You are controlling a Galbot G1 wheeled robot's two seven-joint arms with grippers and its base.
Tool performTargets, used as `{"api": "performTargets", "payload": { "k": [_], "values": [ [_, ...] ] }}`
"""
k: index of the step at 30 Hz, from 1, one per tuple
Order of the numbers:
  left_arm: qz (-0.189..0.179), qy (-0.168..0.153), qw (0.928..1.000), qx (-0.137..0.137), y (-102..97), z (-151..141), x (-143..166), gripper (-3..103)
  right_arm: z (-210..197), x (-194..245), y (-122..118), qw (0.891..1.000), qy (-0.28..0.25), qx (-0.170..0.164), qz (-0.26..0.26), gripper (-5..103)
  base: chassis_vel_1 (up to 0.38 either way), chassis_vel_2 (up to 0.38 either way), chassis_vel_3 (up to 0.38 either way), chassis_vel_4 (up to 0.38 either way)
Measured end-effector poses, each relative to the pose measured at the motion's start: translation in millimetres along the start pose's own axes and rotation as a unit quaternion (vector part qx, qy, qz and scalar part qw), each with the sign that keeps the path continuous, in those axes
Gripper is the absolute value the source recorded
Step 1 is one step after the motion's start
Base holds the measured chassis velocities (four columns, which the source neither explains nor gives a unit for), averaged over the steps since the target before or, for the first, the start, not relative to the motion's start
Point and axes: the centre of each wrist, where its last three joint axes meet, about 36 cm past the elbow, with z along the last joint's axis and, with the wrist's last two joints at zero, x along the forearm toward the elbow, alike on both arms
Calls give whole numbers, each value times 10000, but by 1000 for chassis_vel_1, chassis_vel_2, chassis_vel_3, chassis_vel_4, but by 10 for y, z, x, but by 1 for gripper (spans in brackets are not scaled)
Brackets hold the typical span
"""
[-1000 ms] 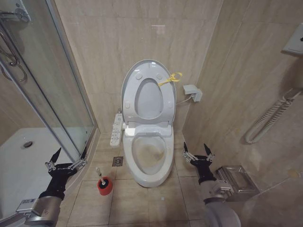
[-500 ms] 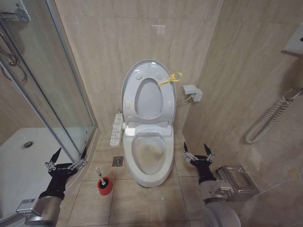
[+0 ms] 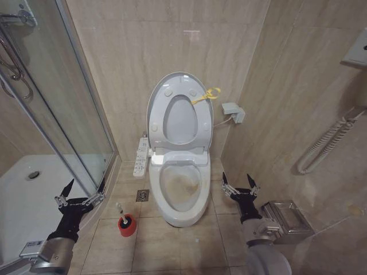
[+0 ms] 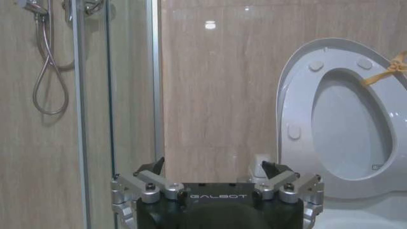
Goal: Open the toilet lid, clean the toilet bowl with a toilet brush, close the toilet lid, and flush.
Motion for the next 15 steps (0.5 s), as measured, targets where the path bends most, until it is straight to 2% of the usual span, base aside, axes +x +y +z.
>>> {"api": "performTargets", "payload": {
  "k": [8,9,10,11,12,13,14,15],
  "values": [
    [-4,25,10000,18,-14,26,-11,100,0,0,0,10000,0,0,0,100,0,0,0,0],
    [-17,141,9999,63,-60,125,-57,100,0,0,0,10000,0,0,0,100,0,0,0,0],
    [66,603,9978,285,-326,479,-233,100,0,0,-1,10000,0,1,0,100,0,0,0,0],
    [151,786,9961,383,-475,613,-324,100,0,0,0,10000,0,0,1,100,0,0,0,0],
    [151,786,9961,383,-475,613,-324,100,0,0,0,10000,0,0,1,100,0,0,0,0],
    [274,981,9936,491,-661,742,-428,100,0,0,0,10000,-1,0,-1,100,0,0,0,0],
    [365,1023,9926,544,-780,827,-503,100,0,0,-1,10000,0,1,2,100,0,0,0,0],
    [365,1023,9926,544,-780,827,-503,100,0,0,-1,10000,0,1,2,100,0,0,0,0]
  ]
}}
